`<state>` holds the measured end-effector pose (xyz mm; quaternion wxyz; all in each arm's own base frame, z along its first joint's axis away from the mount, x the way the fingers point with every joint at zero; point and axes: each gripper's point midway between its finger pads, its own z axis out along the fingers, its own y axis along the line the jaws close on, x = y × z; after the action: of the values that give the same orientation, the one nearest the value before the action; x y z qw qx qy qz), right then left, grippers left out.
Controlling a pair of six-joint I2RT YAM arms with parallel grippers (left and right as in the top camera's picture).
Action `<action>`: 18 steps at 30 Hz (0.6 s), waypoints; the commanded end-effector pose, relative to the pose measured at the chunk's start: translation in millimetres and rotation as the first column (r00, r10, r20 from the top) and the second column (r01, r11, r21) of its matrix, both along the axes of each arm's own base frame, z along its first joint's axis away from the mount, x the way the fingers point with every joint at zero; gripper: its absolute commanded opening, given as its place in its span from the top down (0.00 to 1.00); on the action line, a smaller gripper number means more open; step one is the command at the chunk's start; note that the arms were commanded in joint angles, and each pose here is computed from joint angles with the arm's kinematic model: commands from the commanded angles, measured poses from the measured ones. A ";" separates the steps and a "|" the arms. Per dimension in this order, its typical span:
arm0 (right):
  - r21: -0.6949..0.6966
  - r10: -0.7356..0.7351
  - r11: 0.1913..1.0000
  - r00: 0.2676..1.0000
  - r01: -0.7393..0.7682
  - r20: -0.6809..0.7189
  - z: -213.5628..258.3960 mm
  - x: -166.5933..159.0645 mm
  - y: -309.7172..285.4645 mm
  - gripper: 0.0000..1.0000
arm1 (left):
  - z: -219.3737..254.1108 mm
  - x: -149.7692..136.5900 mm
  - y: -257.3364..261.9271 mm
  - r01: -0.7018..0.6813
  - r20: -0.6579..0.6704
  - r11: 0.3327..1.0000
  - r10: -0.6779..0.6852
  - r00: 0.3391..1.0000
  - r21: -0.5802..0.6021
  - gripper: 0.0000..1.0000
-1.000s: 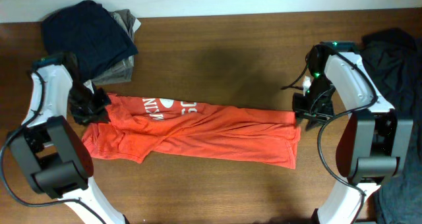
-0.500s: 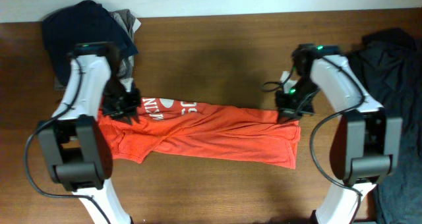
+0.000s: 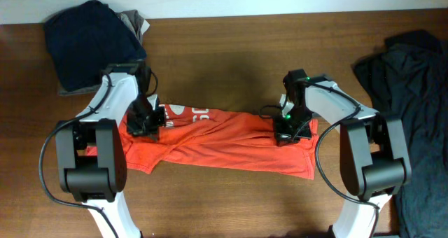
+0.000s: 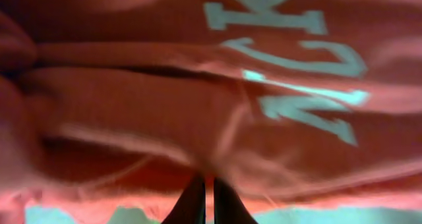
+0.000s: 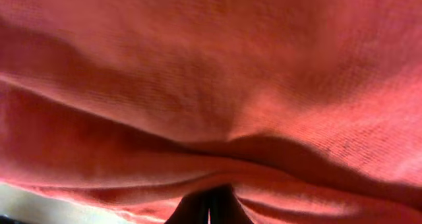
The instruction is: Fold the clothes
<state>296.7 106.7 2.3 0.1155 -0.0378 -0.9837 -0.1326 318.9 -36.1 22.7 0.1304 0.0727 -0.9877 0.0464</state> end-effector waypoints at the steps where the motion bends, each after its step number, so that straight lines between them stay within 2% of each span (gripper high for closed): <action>1: -0.045 -0.049 0.998 0.999 0.049 0.016 -5.7 2.2 -13.6 0.92 | -9.7 -6.8 5.4 -0.019 -0.021 1.000 0.020 1.000 0.024 0.92; 2: -0.060 -0.059 0.996 0.998 0.060 0.021 -7.2 3.6 -16.8 0.91 | -9.9 -6.3 5.4 -0.019 -0.019 1.000 0.019 1.000 0.024 0.91; 4: -0.106 -0.079 0.991 0.996 0.083 0.042 -10.4 9.2 -28.2 0.92 | -10.4 -4.7 5.3 -0.019 -0.012 1.000 0.019 1.000 0.023 0.81; 7: -0.150 -0.109 0.982 0.992 0.118 0.068 -13.4 16.6 -45.9 0.92 | -11.2 -1.5 5.1 -0.020 0.001 1.000 0.020 1.000 0.022 0.73; 15: -0.138 -0.226 0.959 0.961 0.248 0.159 -25.5 47.2 -93.6 0.92 | -12.0 7.8 8.0 -0.029 0.037 0.999 0.029 0.999 0.020 0.59; 16: -0.134 -0.226 0.959 0.958 0.251 0.179 -25.5 51.9 -97.5 0.91 | -12.5 10.1 8.7 -0.032 0.046 0.999 0.031 0.998 0.019 0.53; 18: -0.128 -0.226 0.958 0.952 0.256 0.208 -23.9 59.7 -103.1 0.91 | -13.6 15.9 10.0 -0.037 0.070 0.999 0.035 0.997 0.019 0.50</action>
<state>356.7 42.8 1.0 0.0040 -0.1432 -0.9789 -0.1460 329.3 -31.8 12.3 0.1034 0.0852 -0.9900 0.0440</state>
